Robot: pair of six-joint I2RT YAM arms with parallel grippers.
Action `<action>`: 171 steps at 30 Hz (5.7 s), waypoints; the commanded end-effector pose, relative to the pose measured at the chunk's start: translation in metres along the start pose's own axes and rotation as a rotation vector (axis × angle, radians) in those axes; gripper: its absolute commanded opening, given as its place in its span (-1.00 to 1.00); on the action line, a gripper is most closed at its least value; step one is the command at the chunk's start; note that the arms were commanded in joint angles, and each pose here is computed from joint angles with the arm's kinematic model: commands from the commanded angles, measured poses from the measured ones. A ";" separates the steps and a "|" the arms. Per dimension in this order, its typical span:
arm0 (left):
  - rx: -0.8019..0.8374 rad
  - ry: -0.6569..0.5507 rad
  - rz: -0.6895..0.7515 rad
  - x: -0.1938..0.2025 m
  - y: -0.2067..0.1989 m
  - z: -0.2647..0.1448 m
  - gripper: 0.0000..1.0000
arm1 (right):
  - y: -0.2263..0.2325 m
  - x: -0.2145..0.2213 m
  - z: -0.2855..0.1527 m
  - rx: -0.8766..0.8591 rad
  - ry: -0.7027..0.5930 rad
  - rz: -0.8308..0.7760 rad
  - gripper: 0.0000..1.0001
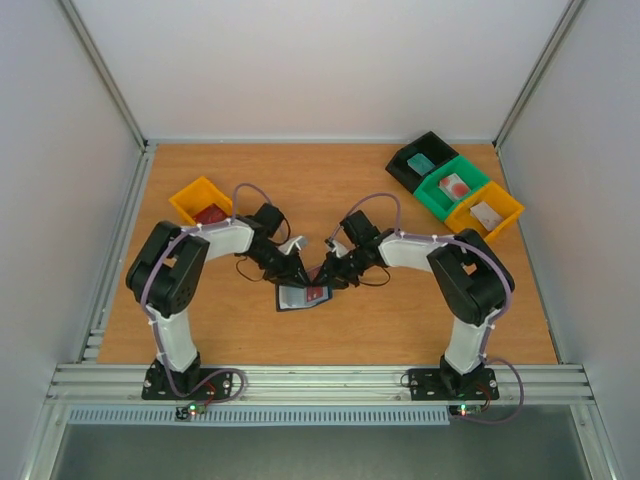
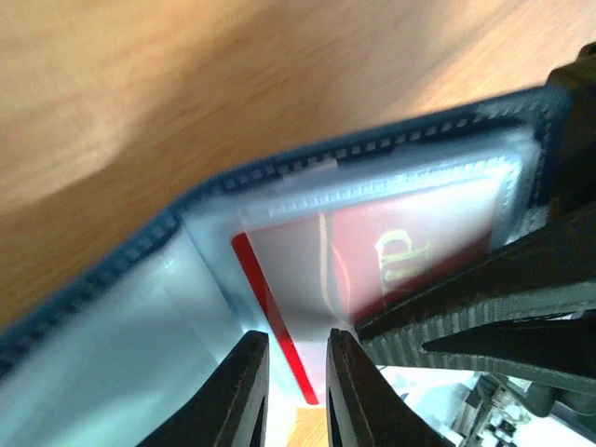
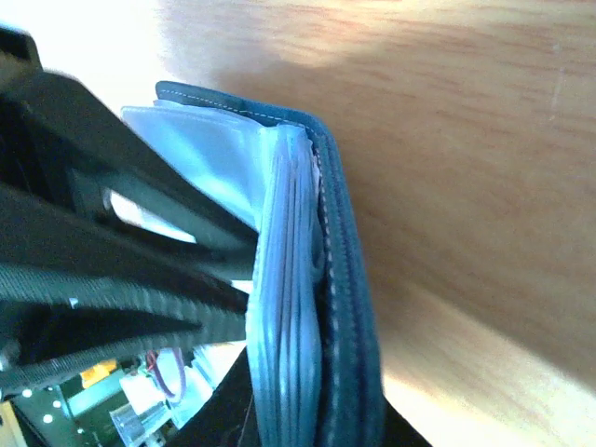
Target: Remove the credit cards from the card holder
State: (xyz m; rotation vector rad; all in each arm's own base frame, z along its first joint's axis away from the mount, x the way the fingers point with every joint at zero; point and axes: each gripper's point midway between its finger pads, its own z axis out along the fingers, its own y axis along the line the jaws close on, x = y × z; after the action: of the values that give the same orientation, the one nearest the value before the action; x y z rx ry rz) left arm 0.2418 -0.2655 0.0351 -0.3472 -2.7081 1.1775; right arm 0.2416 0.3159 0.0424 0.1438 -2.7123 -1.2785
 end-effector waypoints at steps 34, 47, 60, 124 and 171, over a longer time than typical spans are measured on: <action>0.280 -0.751 0.770 0.022 -0.246 -0.191 -0.21 | 0.197 0.028 -0.197 0.055 -0.518 -0.835 -0.98; 0.260 -0.756 0.820 0.039 -0.230 -0.182 -0.32 | 0.243 0.075 -0.210 -0.209 -0.474 -1.076 -0.97; 0.461 -0.753 1.130 0.081 -0.286 -0.189 -0.56 | 0.246 0.094 -0.201 -0.320 -0.385 -1.170 -0.94; 0.247 -0.693 1.129 0.104 -0.228 -0.195 -0.99 | 0.209 0.117 -0.219 -0.287 -0.277 -1.108 -0.98; 0.018 -0.792 0.807 0.058 -0.144 -0.223 -1.00 | 0.098 0.039 -0.146 -0.220 -0.177 -0.604 -0.97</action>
State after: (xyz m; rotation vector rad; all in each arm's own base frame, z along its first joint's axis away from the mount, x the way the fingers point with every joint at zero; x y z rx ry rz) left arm 0.2180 -0.1948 0.2967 -1.2752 -3.2725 1.8665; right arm 0.2089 0.2515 0.2492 1.0877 -2.7704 -1.8129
